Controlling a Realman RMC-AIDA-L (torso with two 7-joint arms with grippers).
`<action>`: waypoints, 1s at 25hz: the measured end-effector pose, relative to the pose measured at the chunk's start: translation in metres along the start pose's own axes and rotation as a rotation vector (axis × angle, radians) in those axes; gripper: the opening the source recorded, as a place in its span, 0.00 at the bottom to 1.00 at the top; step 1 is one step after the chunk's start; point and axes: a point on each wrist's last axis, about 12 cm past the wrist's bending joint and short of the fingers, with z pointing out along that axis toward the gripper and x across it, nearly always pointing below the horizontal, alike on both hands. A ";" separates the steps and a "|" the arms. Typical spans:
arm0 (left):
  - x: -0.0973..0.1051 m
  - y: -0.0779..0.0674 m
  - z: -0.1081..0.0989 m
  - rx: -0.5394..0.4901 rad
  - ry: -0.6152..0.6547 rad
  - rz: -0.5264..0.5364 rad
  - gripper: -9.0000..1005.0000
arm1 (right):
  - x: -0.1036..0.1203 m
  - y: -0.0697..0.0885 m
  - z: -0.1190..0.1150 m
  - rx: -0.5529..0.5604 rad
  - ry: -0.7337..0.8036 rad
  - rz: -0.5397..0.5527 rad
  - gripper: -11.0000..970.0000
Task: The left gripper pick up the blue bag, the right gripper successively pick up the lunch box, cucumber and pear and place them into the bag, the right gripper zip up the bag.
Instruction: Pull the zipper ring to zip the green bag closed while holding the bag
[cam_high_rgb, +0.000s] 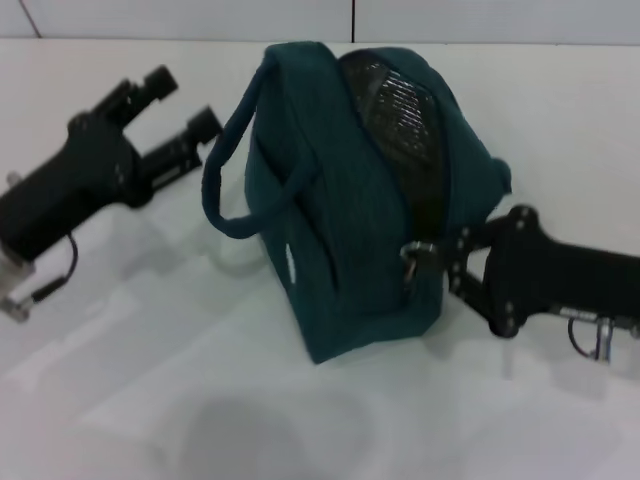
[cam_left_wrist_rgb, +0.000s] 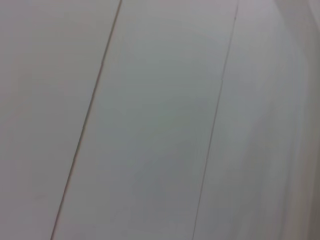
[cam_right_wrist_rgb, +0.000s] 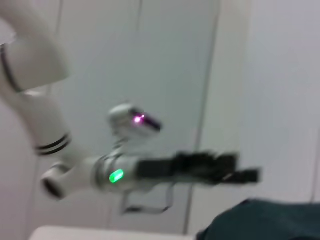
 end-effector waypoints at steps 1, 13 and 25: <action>0.005 -0.005 -0.004 -0.001 0.005 0.012 0.88 | -0.001 -0.002 0.001 0.015 -0.012 -0.008 0.02; 0.040 -0.042 -0.035 0.140 0.180 0.125 0.87 | -0.014 -0.024 0.031 0.021 -0.031 -0.105 0.02; 0.051 -0.037 -0.032 0.114 0.275 0.107 0.87 | -0.021 -0.018 0.076 -0.076 -0.019 -0.141 0.02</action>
